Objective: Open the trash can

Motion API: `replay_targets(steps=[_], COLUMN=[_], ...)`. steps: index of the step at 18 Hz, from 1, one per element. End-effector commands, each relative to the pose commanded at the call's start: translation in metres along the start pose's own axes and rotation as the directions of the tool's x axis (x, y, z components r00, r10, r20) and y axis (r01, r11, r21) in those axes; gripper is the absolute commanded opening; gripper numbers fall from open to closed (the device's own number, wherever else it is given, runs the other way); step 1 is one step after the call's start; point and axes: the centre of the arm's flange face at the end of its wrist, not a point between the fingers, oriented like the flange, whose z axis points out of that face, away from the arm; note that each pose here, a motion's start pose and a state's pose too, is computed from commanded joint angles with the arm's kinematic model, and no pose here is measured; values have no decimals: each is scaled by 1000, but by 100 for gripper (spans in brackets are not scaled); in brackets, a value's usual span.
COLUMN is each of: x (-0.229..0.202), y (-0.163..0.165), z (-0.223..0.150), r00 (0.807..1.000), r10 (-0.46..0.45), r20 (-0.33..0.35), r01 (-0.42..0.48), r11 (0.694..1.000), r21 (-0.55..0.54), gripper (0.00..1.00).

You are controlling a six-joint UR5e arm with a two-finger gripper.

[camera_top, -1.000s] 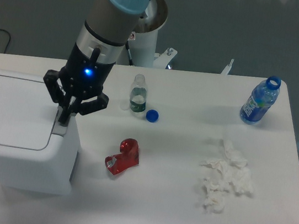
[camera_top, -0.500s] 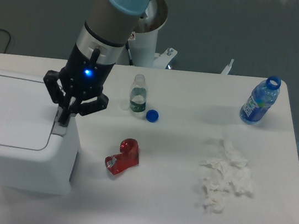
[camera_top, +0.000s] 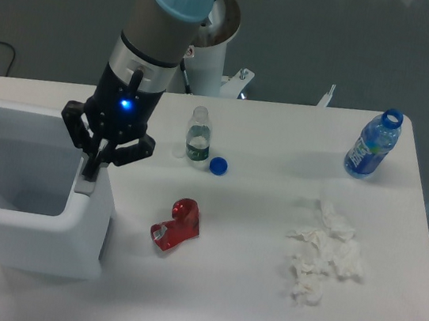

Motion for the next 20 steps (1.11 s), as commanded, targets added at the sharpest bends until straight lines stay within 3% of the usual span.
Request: replay_targets(steps=[1, 4, 6, 11, 14, 16, 20], x=[-1, -5, -20, -79, -114, -135, -178], y=[0, -5, -6, 0, 10, 17, 32], z=[0, -10, -20, -33, -43, -50, -46], r00=[1000, 1000, 999, 995, 990, 975, 914], r10=[6, 12, -4, -71, 20, 98, 288], r20=[0, 13, 32, 72, 139, 199, 285], r01=[-6, -13, 2, 65, -27, -102, -256], r11=[1000, 1000, 998, 995, 999, 995, 956], r21=[2, 28, 55, 73, 47, 8, -147], gripper=[52, 84, 100, 100, 100, 100, 100])
